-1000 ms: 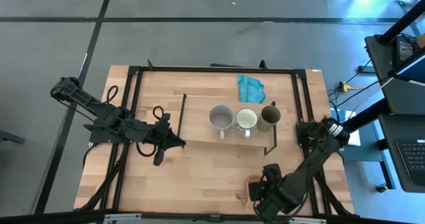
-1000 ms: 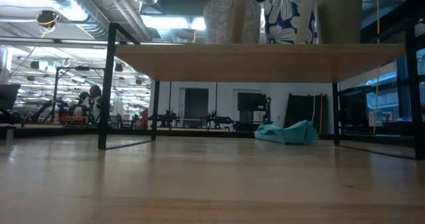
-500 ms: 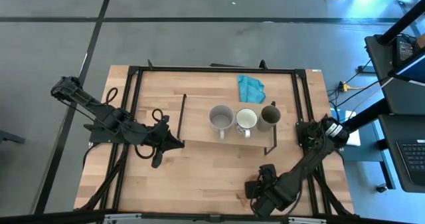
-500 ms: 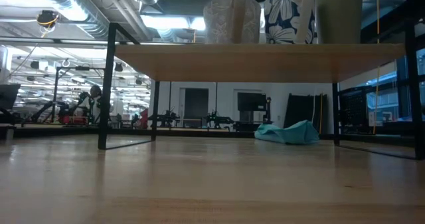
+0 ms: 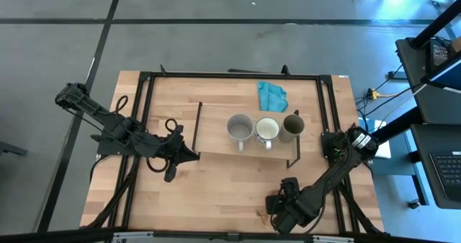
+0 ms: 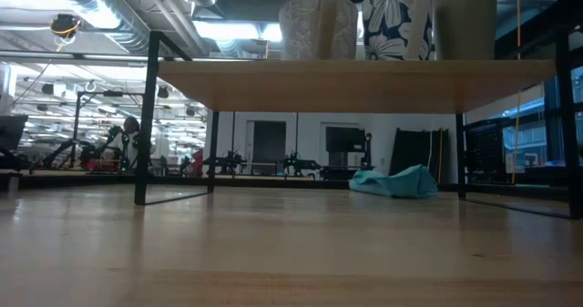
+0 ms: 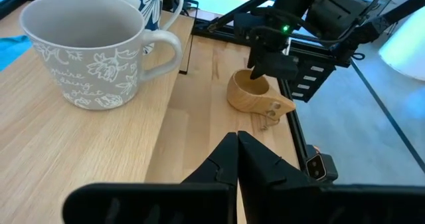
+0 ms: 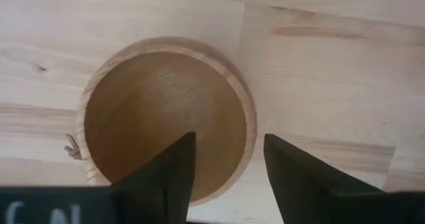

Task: Stack small to large cups/mugs on shelf
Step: Put the brown wooden mug on the shelf

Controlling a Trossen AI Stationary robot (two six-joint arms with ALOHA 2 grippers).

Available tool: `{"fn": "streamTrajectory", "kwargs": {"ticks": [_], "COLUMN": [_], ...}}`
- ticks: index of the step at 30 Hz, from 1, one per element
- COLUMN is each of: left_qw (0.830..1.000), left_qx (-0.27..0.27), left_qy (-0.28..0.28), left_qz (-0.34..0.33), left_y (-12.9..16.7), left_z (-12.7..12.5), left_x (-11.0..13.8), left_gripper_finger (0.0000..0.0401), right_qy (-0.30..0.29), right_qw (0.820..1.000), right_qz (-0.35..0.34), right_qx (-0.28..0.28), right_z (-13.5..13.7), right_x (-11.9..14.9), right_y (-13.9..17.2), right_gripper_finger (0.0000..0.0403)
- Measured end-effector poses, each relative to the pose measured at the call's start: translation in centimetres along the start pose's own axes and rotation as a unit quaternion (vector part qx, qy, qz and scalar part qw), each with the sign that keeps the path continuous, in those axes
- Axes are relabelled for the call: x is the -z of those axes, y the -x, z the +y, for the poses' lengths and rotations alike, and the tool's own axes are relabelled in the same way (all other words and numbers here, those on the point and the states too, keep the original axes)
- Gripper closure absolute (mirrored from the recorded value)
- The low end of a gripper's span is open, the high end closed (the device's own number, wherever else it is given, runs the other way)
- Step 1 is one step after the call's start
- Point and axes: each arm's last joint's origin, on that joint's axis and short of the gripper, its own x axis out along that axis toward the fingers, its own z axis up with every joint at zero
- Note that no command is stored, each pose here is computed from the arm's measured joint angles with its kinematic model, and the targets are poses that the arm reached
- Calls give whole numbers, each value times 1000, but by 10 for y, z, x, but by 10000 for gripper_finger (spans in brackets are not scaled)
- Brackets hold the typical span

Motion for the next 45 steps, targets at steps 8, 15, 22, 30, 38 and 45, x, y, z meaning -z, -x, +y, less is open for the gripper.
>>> {"fn": "streamTrajectory", "kwargs": {"ticks": [8,15,22,30,38,45], "left_qw": [1000,1000,1000,1000,1000,999], "left_qx": [-1,-2,-4,-4,-4,-36], "left_qy": [-1,-2,-2,7,20,18], "left_qz": [3,5,6,6,6,32], "left_y": [0,0,0,0,0,0], "left_z": [0,0,1,1,1,5], "left_x": [1,1,1,1,1,8], "left_gripper_finger": [401,401,401,401,401,401], "right_qy": [2,4,10,15,43,111], "right_qw": [1000,1000,1000,1000,996,987], "right_qz": [-15,5,8,20,40,24], "right_qx": [22,12,9,-9,-65,-116], "right_z": [-3,-4,-4,3,29,59], "right_x": [-5,-4,-3,-6,-17,-40], "right_y": [-3,-20,-22,-22,-13,19], "right_gripper_finger": [254,288,329,374,370,371]}}
